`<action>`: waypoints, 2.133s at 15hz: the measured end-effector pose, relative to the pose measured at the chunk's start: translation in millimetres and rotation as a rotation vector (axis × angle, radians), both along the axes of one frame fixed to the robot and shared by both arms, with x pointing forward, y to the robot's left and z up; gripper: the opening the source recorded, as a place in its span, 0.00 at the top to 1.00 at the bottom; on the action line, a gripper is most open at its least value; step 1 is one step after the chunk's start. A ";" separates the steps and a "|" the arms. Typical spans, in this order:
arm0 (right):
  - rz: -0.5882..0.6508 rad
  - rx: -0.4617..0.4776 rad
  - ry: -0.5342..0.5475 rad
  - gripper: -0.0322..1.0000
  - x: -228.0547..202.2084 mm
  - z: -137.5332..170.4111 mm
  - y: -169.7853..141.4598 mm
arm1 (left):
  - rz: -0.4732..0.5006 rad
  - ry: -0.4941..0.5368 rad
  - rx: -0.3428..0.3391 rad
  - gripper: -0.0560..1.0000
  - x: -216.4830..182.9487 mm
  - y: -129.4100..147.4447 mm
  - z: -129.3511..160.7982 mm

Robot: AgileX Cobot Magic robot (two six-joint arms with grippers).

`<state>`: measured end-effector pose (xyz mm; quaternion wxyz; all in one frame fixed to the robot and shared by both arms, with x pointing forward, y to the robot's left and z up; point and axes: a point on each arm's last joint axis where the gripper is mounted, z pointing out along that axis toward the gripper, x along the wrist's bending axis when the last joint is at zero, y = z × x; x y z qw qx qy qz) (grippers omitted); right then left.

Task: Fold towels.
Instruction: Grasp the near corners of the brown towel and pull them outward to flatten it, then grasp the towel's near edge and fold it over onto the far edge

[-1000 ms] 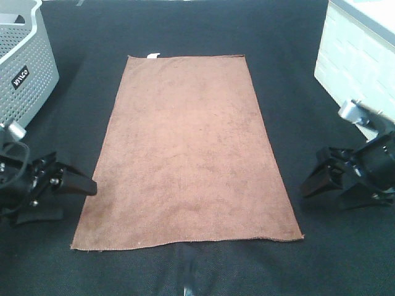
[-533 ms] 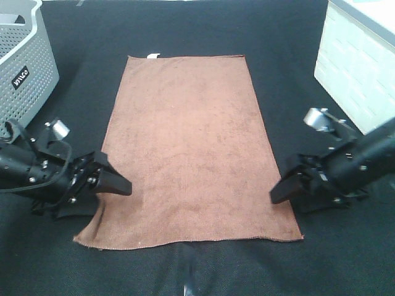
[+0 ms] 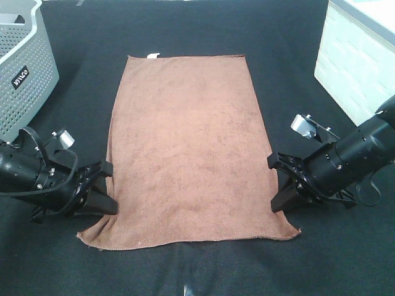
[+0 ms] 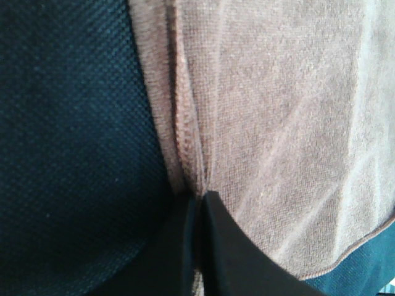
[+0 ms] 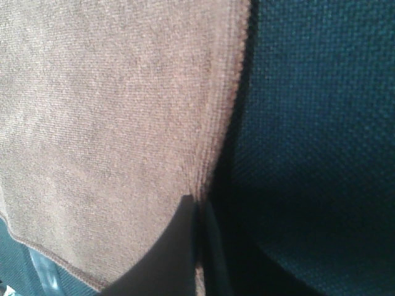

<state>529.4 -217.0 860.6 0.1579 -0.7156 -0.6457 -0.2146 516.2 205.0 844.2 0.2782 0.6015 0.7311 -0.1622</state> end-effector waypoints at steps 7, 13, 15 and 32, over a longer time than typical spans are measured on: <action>0.040 -0.001 -0.001 0.95 -30.1 49.1 -3.2 | -0.121 0.034 0.101 0.93 -17.0 7.9 44.4; 0.067 0.024 0.053 0.95 -95.5 60.7 -8.9 | -0.147 0.109 0.124 0.94 -64.8 16.9 65.2; 0.076 0.032 0.069 0.95 -108.0 61.0 -9.8 | -0.151 0.111 0.115 0.94 -80.1 18.6 69.6; 0.111 0.001 -0.288 0.95 116.8 138.0 15.4 | -0.042 -0.263 0.090 0.94 106.3 -8.8 115.6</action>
